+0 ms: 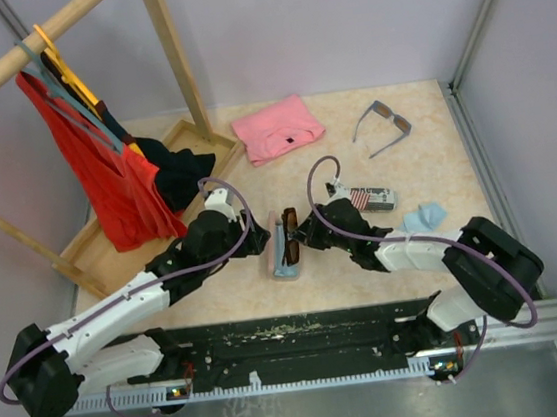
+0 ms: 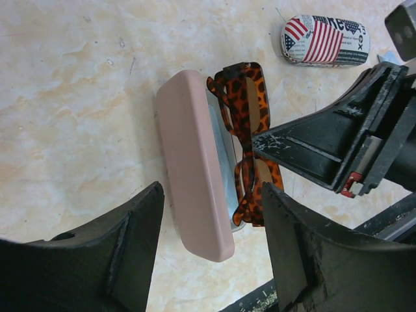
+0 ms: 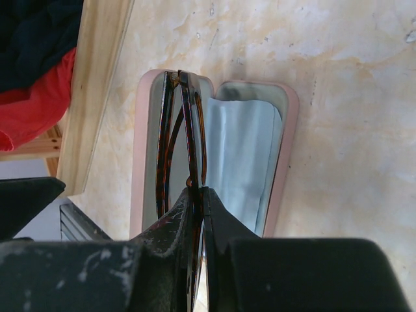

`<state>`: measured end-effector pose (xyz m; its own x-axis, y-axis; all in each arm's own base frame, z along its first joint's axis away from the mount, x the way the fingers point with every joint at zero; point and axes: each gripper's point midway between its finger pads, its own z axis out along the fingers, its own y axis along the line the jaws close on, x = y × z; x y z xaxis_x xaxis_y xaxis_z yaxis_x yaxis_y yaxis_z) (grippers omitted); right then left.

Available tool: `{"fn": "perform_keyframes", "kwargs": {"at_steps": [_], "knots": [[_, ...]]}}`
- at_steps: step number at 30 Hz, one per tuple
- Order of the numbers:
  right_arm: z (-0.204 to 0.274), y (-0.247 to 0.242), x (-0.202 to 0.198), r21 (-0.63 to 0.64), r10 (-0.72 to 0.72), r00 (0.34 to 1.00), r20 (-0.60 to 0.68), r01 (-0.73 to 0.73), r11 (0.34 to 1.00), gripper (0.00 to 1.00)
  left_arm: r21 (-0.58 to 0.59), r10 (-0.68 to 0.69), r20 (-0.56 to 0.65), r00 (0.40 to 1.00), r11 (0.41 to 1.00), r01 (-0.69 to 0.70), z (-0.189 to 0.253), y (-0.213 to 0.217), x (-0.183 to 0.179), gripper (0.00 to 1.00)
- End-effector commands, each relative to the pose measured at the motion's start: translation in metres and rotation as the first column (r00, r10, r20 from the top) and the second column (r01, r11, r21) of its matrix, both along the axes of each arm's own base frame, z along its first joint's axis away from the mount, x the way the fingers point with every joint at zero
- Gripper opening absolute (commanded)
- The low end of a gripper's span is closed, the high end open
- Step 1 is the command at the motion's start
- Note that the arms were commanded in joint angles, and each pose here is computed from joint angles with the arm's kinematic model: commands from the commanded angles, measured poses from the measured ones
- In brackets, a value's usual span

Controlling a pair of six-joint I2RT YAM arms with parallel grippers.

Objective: Organize the sunglasses
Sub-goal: Place the sunglasses in the sunglasses case.

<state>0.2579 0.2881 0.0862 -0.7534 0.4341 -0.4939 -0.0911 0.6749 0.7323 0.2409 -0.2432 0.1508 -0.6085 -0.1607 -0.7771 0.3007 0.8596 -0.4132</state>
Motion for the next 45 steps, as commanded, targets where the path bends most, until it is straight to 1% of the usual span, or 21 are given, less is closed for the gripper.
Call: {"fn": "perform_keyframes", "kwargs": {"at_steps": [1,8,22,45], "knots": [[0.038,0.027,0.021,0.123,-0.027,0.995,0.095,0.015,0.992,0.0,-0.008,-0.012,0.023,1.0,1.0,0.012,0.004,-0.004,0.004,0.68],[0.02,0.03,0.022,0.111,-0.043,0.997,0.07,0.035,0.993,0.0,0.007,-0.024,0.005,1.0,1.0,0.024,-0.002,-0.007,0.005,0.68],[-0.002,0.038,0.014,0.084,-0.006,0.999,0.041,0.003,0.996,0.0,0.025,-0.025,-0.015,1.0,0.999,0.026,-0.009,-0.007,0.005,0.67],[-0.022,0.047,0.006,0.088,0.012,1.0,0.002,-0.012,0.996,0.0,0.032,-0.025,-0.026,0.999,0.999,0.025,-0.011,-0.007,0.005,0.67]]}}
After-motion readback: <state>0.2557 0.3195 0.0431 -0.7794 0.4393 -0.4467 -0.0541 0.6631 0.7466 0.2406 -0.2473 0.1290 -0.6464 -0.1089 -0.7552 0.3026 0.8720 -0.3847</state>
